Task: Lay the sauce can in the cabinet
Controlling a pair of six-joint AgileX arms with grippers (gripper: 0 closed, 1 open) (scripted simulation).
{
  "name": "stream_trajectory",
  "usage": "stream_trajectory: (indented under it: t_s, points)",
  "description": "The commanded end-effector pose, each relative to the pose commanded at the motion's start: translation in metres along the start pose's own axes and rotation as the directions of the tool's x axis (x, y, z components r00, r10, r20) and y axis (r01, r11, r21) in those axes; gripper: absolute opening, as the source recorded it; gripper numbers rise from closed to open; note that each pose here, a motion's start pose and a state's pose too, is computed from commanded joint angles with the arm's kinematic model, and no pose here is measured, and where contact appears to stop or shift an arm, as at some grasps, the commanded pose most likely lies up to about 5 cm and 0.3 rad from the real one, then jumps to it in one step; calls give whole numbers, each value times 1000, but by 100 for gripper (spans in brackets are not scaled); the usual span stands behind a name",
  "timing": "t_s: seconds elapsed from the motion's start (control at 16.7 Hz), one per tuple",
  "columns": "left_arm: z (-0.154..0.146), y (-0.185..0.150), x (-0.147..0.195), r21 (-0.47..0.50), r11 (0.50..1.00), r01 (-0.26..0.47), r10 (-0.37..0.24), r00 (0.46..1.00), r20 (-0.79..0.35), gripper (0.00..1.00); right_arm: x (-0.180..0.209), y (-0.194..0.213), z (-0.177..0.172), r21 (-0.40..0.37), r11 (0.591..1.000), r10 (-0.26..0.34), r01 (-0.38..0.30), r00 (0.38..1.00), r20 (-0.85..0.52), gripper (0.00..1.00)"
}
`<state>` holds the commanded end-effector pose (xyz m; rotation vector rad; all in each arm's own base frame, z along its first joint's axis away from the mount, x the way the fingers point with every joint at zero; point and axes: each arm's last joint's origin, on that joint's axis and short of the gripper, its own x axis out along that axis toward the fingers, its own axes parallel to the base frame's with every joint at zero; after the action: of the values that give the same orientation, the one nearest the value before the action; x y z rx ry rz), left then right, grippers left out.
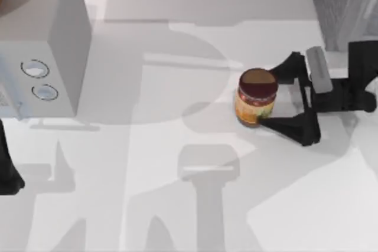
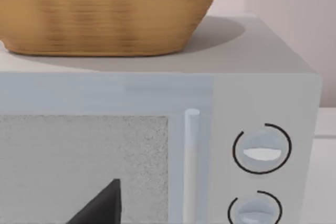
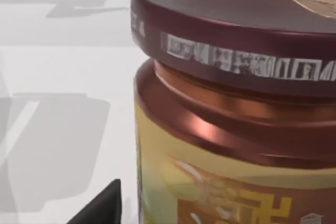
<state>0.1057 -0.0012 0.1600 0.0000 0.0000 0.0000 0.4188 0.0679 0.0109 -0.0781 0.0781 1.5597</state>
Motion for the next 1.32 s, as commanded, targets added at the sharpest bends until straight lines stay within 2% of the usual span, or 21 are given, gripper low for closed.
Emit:
stream_trajectory:
  t_s: [0.36, 0.66, 1.32]
  points:
    - [0, 0, 0, 0, 1000, 0, 0, 1000, 0, 100, 30, 6, 10, 0, 1000, 0, 0, 1000, 0, 100]
    - [0, 0, 0, 0, 1000, 0, 0, 1000, 0, 100, 34, 7, 12, 0, 1000, 0, 0, 1000, 0, 100]
    - [0, 0, 0, 0, 1000, 0, 0, 1000, 0, 100, 34, 7, 12, 0, 1000, 0, 0, 1000, 0, 17]
